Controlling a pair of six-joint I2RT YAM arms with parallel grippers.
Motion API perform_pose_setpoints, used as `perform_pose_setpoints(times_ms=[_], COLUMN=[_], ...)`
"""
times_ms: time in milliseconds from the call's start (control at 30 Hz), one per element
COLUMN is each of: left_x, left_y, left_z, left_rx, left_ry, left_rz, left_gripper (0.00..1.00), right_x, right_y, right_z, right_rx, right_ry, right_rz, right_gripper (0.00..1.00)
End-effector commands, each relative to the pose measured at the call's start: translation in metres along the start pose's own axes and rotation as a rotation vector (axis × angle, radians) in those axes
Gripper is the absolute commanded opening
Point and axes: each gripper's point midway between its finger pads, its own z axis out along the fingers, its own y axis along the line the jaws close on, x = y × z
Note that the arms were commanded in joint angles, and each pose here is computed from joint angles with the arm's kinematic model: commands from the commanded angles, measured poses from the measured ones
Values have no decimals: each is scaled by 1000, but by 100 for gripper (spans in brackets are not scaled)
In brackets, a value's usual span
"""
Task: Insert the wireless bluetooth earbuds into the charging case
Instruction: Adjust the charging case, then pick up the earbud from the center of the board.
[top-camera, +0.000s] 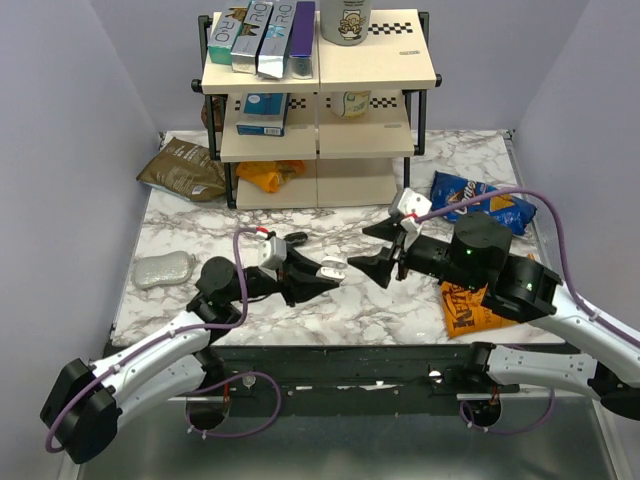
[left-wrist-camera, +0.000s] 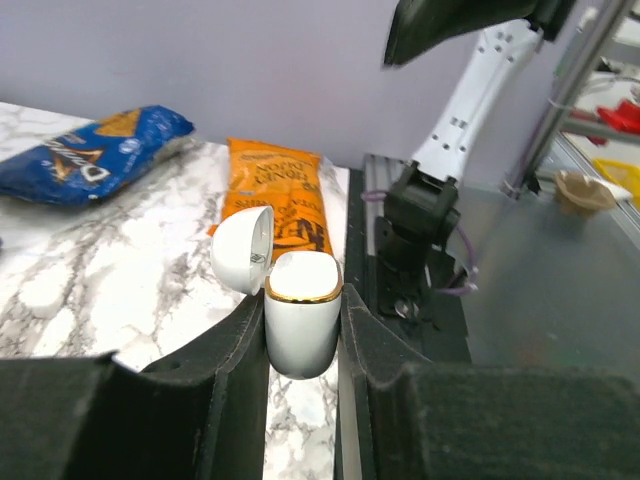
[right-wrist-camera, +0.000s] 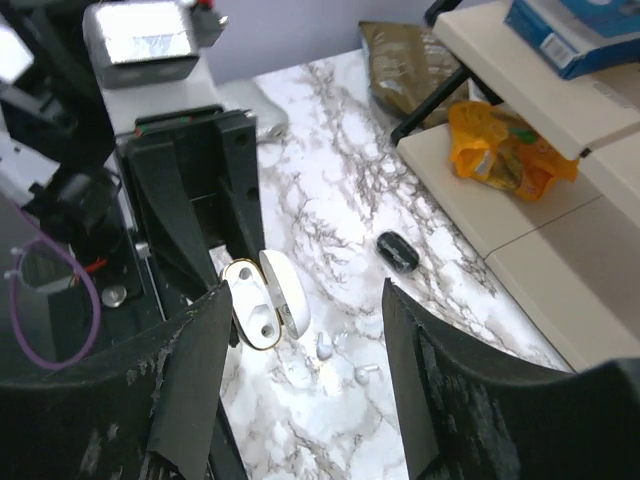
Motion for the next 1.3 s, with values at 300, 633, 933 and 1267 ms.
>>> perform_pose_setpoints(times_ms=[300,633,933,1267], left_x=[-60,-57,-54,-52], left_y=[9,0,-1,-1], left_z=[-41,-45,-53,-53], left_rx=[-266,-262,-301,-312], left_ry=[-391,-342,-337,-333], left_rz=[140,156,146,143], left_gripper=[0,0,0,0], right_x=[121,237,284,296], right_y=[-83,-57,-48,-40], right_z=[10,60,89,100], right_rx=[497,393,389,352], right_ry=[150,477,568,568], right_rz=[401,431,514,558], right_gripper=[59,56,55,28])
